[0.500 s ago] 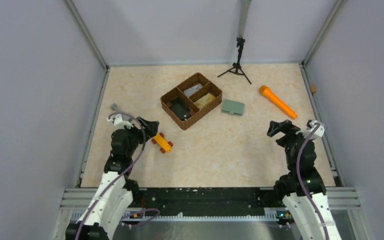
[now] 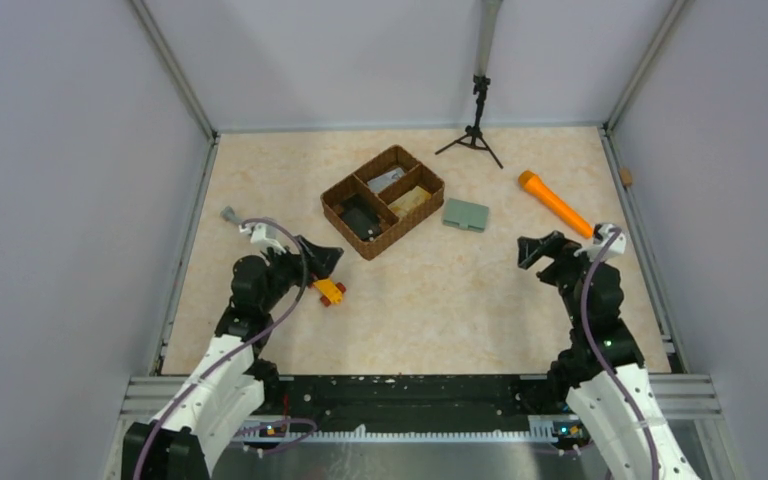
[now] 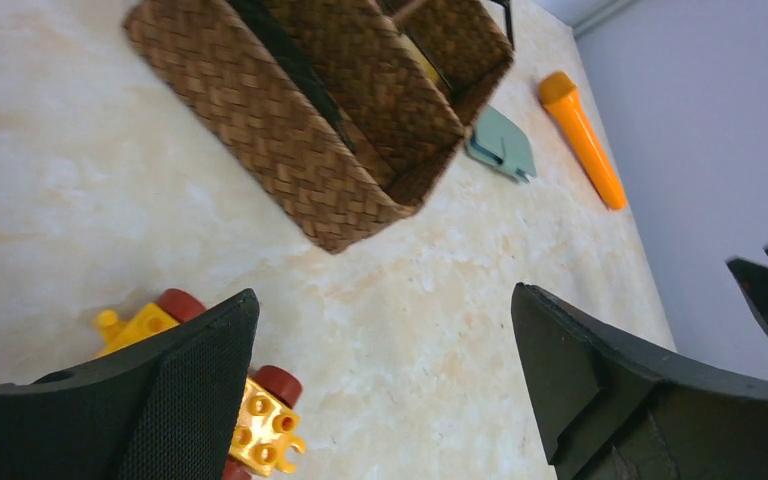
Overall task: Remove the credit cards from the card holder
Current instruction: Pick up the card holder from the center of the board.
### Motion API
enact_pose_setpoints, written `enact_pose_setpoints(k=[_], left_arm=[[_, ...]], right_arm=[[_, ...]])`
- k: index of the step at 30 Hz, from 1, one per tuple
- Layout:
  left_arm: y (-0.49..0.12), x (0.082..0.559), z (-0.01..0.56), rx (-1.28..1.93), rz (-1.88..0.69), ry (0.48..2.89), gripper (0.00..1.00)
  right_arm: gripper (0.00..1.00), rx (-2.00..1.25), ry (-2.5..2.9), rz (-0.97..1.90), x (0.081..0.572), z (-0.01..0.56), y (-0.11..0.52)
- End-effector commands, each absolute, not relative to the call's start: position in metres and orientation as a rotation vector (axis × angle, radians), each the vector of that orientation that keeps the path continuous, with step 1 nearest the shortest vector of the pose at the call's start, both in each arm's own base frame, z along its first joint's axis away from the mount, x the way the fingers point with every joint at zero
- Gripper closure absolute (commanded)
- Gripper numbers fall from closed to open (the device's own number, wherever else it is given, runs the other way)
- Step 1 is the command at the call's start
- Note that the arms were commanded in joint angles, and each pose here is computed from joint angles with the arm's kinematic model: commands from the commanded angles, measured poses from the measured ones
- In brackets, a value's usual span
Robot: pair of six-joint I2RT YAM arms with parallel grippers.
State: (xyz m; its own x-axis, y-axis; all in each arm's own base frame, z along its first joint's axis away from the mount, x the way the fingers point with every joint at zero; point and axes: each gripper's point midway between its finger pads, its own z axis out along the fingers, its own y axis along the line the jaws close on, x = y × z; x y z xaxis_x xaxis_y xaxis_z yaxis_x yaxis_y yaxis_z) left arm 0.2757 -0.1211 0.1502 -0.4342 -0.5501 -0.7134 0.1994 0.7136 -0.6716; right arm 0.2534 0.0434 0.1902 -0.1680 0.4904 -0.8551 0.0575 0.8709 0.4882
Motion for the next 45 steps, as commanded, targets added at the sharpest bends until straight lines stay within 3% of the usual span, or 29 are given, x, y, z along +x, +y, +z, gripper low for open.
enact_pose_setpoints(k=[1,8,21,30,37,39,43,45], left_arm=[[-0.147,0.27,0.177,-0.089,-0.913,1.749,0.01],[-0.179,0.253,0.186,0.115,-0.973,1.696,0.01],[-0.198,0.249,0.179,0.23,-0.982,1.699,0.01],[-0.193,0.246,0.183,0.232,-0.967,1.654,0.01],[-0.194,0.247,0.183,0.229,-0.968,1.662,0.01],[-0.194,0.247,0.183,0.228,-0.97,1.664,0.01],[-0.196,0.247,0.182,0.229,-0.98,1.673,0.01],[-0.197,0.248,0.181,0.229,-0.982,1.678,0.01]], right_arm=[[0.04,0.341,1.708,0.511,0.269,0.204,0.066],[0.05,0.332,1.902,0.563,0.309,0.19,0.091],[0.08,0.729,2.04,0.591,0.389,0.112,0.102],[0.2,0.777,2.104,0.635,0.423,0.071,0.118],[0.43,0.683,2.157,0.741,0.444,0.056,0.143],[0.57,0.665,2.163,0.732,0.447,0.054,0.144],[0.96,0.631,2.149,0.721,0.45,0.058,0.143],[1.0,0.594,2.146,0.727,0.449,0.064,0.145]])
